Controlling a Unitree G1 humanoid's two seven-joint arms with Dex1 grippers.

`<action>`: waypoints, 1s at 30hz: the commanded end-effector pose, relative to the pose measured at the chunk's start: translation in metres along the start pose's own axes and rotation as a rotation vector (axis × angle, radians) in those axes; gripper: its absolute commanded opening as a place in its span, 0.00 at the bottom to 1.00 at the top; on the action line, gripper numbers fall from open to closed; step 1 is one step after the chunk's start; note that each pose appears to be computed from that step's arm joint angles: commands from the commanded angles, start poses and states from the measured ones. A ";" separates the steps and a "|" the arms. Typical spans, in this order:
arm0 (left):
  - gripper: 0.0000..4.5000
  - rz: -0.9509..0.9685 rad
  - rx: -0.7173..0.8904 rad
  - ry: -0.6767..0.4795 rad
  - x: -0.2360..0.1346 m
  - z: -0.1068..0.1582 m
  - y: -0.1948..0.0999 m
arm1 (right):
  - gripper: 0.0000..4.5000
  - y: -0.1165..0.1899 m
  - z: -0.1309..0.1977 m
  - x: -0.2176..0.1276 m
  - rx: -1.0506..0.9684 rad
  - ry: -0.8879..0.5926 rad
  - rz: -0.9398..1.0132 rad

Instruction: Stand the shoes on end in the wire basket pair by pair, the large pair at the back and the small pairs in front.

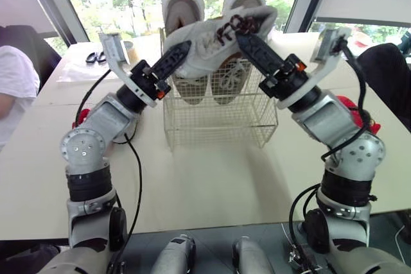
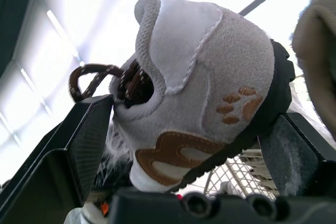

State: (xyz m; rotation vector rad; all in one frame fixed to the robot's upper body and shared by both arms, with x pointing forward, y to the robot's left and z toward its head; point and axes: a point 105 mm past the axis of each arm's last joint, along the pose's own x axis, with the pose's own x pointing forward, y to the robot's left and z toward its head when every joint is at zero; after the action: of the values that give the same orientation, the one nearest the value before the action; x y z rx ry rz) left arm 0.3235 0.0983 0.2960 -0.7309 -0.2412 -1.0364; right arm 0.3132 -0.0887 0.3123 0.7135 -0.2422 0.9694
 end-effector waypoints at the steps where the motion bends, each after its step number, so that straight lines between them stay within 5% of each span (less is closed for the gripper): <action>1: 0.06 -0.018 0.044 0.020 0.003 -0.004 -0.008 | 1.00 0.022 0.014 0.012 -0.039 -0.058 0.078; 4: 0.06 -0.003 0.056 0.029 0.004 -0.007 -0.007 | 0.82 0.023 0.014 0.017 -0.045 -0.063 0.082; 11: 0.06 0.037 0.087 0.075 0.003 -0.006 -0.003 | 0.17 0.026 0.018 0.028 -0.089 -0.061 0.083; 12: 0.29 0.030 0.100 0.085 0.001 -0.003 -0.004 | 0.16 0.026 0.020 0.029 -0.108 -0.053 0.081; 19: 0.99 0.012 0.216 0.215 -0.023 0.002 -0.003 | 0.16 0.012 0.039 0.027 -0.494 0.155 0.108; 24: 0.99 0.038 0.276 0.261 -0.037 0.008 0.004 | 0.16 -0.010 0.050 0.015 -0.841 0.385 0.199; 30: 0.99 0.042 0.292 0.258 -0.036 0.005 0.004 | 0.16 -0.030 0.062 0.019 -1.026 0.447 0.265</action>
State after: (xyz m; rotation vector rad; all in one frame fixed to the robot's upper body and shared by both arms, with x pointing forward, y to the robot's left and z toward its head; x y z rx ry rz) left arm 0.3149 0.1284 0.2694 -0.3662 -0.0926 -1.0084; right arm 0.3601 -0.1269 0.3408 -0.4094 -0.3214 1.0519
